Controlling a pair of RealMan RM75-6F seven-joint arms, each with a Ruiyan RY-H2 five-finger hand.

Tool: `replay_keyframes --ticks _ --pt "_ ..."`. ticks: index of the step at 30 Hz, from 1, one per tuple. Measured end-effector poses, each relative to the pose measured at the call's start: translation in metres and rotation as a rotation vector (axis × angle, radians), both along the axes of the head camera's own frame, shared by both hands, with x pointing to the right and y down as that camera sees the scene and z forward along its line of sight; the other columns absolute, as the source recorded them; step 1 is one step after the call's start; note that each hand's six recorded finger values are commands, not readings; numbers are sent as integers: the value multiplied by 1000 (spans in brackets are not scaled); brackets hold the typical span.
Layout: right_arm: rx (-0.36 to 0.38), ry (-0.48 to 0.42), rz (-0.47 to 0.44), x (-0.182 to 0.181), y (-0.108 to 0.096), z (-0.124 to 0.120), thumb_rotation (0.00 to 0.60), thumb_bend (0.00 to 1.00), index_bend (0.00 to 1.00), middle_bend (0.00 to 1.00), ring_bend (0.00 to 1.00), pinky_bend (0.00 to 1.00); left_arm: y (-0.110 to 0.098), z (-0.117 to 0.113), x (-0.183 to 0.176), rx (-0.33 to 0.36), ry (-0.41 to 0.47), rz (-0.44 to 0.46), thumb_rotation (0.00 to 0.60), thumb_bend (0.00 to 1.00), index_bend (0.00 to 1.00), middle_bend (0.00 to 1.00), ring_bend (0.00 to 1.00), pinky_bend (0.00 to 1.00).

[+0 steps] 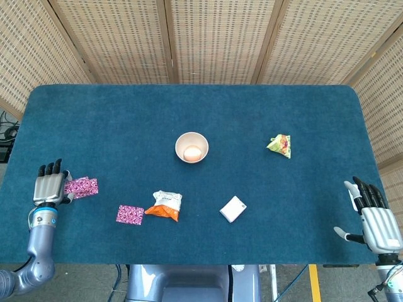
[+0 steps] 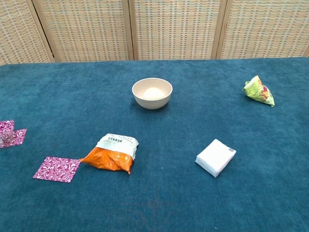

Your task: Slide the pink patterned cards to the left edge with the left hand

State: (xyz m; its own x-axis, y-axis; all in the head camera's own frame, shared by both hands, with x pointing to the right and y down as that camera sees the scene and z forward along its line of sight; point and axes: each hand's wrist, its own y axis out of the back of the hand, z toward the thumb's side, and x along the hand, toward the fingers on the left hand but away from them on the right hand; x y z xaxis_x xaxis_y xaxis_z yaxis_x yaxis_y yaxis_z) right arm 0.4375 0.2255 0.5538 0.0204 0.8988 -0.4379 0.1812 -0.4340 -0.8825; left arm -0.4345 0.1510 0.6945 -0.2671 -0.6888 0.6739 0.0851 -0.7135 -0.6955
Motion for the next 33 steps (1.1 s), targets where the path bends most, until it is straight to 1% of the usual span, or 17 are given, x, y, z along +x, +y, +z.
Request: replay_keyframes --ticks 11,16,21,33 --pt "1 -3 0 0 0 0 600 53 0 0 0 0 -2 2 2 16 -10 15 600 220 377 0 0 0" --pt "1 -3 2 0 0 0 600 53 0 0 0 0 -3 1 -1 26 -17 14 600 215 365 0 0 0" --pt "-2 -2 0 0 0 0 600 53 0 0 0 0 -3 3 -4 18 -21 7 600 211 363 0 0 0" --pt "-1 -2 3 1 0 0 600 53 0 0 0 0 -2 8 1 18 -11 10 600 176 360 0 0 0"
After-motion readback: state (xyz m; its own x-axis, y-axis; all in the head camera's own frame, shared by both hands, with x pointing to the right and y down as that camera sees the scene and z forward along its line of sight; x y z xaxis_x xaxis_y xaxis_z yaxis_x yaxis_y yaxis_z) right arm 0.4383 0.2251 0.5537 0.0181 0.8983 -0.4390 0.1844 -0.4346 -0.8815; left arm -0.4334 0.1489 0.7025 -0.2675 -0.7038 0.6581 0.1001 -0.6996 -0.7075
